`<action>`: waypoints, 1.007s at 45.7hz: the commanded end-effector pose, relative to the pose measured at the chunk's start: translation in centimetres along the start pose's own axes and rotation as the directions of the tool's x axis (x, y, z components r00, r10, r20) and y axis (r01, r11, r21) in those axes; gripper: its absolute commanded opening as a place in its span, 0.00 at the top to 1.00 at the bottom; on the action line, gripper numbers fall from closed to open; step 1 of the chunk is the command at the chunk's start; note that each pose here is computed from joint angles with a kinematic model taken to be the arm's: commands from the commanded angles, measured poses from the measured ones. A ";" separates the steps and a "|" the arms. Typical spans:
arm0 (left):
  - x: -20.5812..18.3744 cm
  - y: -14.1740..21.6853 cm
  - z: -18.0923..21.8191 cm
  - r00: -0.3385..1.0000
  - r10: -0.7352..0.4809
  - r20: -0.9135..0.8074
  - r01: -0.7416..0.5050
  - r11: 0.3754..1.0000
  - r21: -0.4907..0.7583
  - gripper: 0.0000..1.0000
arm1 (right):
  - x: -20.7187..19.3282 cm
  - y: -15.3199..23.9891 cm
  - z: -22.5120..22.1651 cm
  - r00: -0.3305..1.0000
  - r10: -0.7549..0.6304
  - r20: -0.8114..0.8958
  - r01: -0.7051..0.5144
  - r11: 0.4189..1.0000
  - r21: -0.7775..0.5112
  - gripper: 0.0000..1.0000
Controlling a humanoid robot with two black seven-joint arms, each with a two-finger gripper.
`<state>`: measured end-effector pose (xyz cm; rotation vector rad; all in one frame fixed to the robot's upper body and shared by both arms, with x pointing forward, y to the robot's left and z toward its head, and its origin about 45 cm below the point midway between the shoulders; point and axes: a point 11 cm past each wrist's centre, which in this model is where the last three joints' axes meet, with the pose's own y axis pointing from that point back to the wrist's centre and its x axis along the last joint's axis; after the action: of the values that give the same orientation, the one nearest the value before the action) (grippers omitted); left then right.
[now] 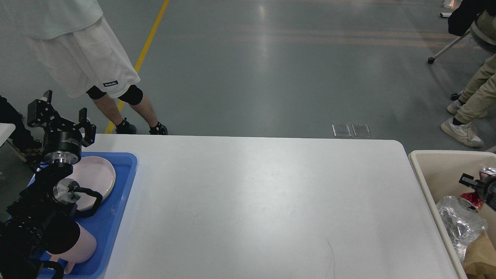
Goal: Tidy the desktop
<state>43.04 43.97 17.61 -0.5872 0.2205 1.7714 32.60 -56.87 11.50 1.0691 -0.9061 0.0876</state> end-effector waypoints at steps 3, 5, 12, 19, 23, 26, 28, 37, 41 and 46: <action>0.0 0.0 0.0 1.000 0.000 0.000 0.000 1.000 0.000 0.03 | -0.7 -0.2 0.6 1.000 -0.004 -0.008 0.004 1.000 -0.015 0.00; 0.0 0.0 0.0 1.000 0.000 0.000 0.000 1.000 0.000 0.03 | -0.5 -0.2 0.7 1.000 -0.001 -0.006 0.001 1.000 -0.017 0.00; 0.0 0.0 0.0 1.000 0.000 0.000 0.000 1.000 0.000 0.03 | 1.1 0.0 0.3 0.998 0.036 0.048 -0.036 0.999 -0.003 0.00; 0.1 0.0 0.1 1.000 0.001 0.001 -0.001 1.000 -0.001 0.03 | 4.5 0.8 -2.8 0.853 0.043 0.520 -0.123 0.985 0.121 0.00; -0.1 0.0 0.0 1.000 -0.001 0.000 0.001 1.000 -0.001 0.03 | 5.6 1.3 -4.6 0.628 -0.058 0.776 -0.173 0.962 0.212 0.00; 0.0 0.0 0.0 1.000 0.000 0.000 0.000 1.000 0.000 0.03 | 6.1 1.6 -5.4 0.456 -0.139 0.879 -0.213 0.942 0.260 0.00; 0.0 0.0 0.0 1.000 0.000 0.000 0.000 1.000 0.000 0.03 | 6.8 2.0 -6.2 0.351 -0.193 0.916 -0.247 0.925 0.289 0.00; -0.1 0.0 0.0 1.000 -0.001 0.000 0.001 1.000 -0.001 0.03 | 8.9 4.3 -10.0 0.134 -0.393 0.909 -0.496 0.768 0.405 0.00; 0.0 0.0 0.0 1.000 0.000 0.000 0.000 1.000 0.000 0.03 | 9.1 5.6 -11.9 0.166 -0.451 0.877 -0.579 0.675 0.457 0.00; 0.0 0.0 0.0 1.000 0.000 0.000 0.000 1.000 0.000 0.03 | 8.7 6.5 -13.9 0.185 -0.509 0.840 -0.605 0.615 0.506 0.00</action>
<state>43.04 43.98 17.61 -0.5869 0.2203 1.7715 42.96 -47.76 19.46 1.9384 -2.3668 -0.2807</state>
